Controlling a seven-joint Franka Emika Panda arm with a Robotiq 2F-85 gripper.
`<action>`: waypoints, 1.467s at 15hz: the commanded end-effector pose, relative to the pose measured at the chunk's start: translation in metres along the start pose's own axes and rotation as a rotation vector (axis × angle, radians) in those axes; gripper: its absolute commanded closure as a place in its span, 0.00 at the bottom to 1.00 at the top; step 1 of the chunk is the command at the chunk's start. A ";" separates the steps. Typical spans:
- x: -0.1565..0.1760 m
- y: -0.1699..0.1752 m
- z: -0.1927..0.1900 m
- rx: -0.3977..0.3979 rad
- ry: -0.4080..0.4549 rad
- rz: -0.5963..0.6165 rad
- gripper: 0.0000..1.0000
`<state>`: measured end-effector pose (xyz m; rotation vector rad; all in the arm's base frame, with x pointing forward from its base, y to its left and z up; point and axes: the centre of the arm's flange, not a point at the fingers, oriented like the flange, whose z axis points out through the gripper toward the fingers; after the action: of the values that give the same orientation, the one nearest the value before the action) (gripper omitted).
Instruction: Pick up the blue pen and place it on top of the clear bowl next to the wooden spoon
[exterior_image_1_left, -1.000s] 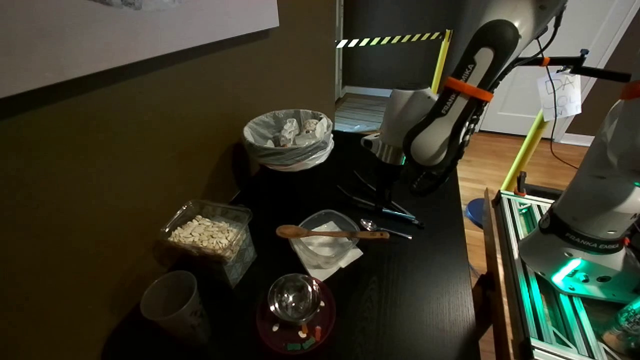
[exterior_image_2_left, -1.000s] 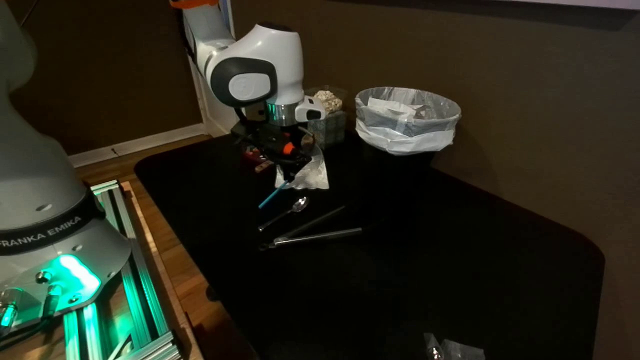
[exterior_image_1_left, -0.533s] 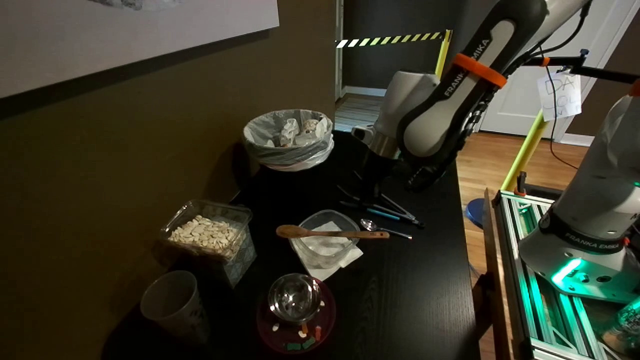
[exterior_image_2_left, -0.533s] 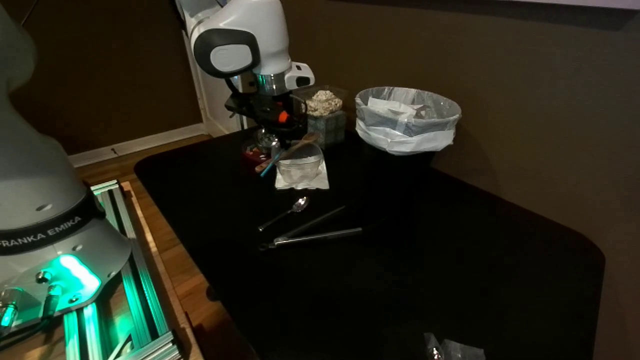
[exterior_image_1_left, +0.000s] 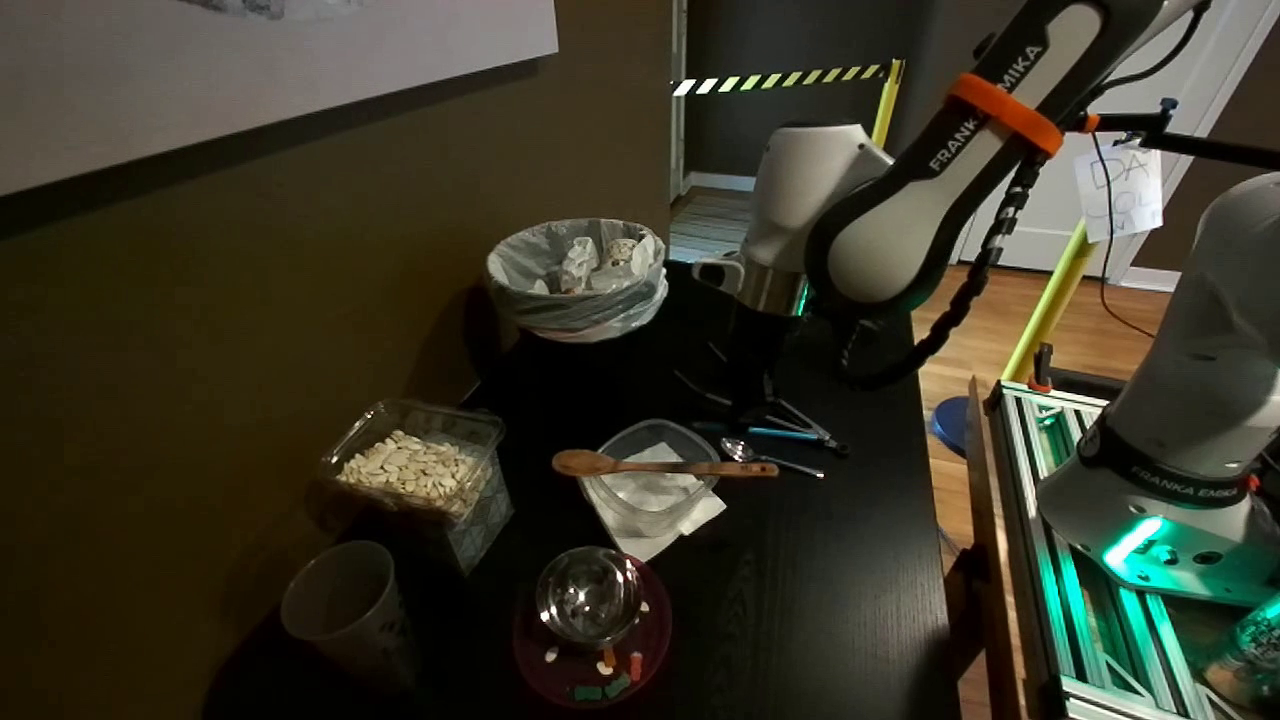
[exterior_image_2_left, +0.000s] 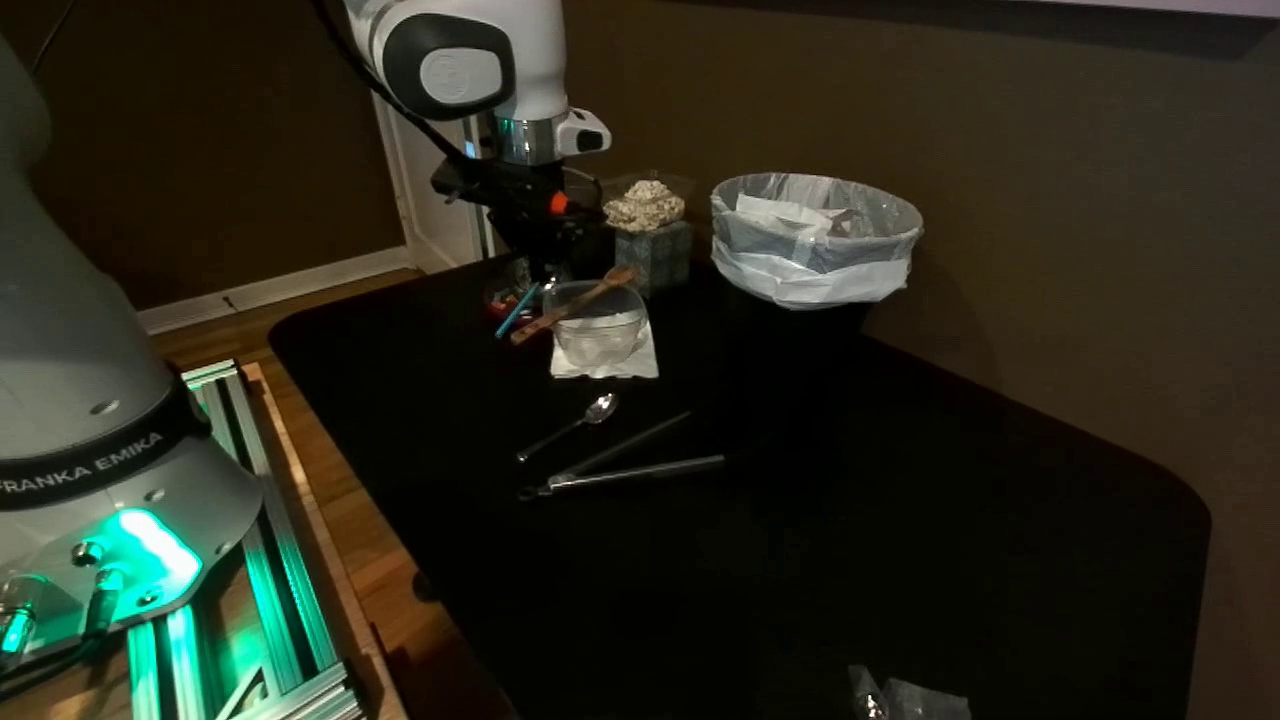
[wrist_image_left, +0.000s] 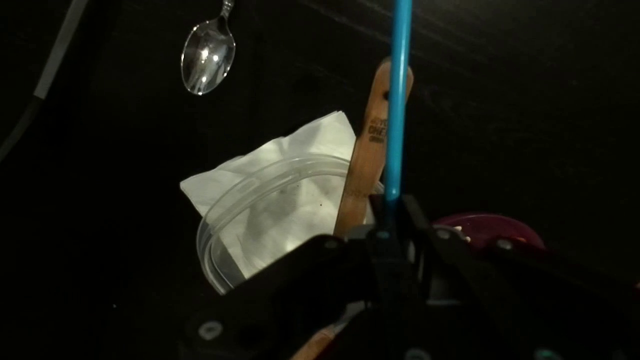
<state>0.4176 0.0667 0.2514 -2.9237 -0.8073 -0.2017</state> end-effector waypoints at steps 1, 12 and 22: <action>0.014 0.002 0.009 0.025 -0.016 0.005 0.98; 0.077 0.022 0.030 0.103 -0.172 0.076 0.98; 0.097 0.034 0.040 0.052 -0.101 0.148 0.91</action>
<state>0.5220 0.0919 0.2248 -2.9485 -0.5938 -0.0201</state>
